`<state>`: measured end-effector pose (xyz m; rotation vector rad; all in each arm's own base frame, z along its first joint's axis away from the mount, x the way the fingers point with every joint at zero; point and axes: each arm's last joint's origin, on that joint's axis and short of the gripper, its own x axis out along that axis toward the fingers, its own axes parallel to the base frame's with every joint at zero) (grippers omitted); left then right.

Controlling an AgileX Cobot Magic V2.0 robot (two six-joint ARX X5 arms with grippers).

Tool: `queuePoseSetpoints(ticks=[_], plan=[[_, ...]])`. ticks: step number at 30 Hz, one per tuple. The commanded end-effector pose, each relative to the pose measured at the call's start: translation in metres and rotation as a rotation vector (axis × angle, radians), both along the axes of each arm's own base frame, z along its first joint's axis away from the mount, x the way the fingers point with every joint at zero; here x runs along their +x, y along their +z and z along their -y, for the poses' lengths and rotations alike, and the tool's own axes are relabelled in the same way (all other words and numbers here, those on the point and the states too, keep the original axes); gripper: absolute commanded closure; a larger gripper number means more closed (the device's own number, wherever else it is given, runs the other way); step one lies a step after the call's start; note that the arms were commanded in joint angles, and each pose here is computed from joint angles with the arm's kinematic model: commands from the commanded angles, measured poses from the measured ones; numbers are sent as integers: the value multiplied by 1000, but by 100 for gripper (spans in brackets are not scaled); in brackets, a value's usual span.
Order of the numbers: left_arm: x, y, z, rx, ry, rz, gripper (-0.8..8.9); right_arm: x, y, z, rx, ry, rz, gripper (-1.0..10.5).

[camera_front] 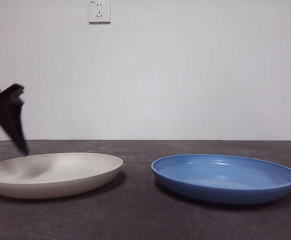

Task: Pick up the white plate, put it on the blue plate, put it on desk

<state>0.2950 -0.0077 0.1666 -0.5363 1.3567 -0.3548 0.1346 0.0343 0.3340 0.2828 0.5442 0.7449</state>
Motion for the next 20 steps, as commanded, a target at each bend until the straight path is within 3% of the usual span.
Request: queuePoseSetpoints(ticks=[1,10,20], plan=[[5,-6,-2,39,0,-22,605,0,6,-1,-2,8,25,380],[6,-9,-2,44,-6,-25,790,0,6,-1,-2,9,26,380],[12,2,0,42,-10,-18,799,-2,5,0,-5,2,9,380]])
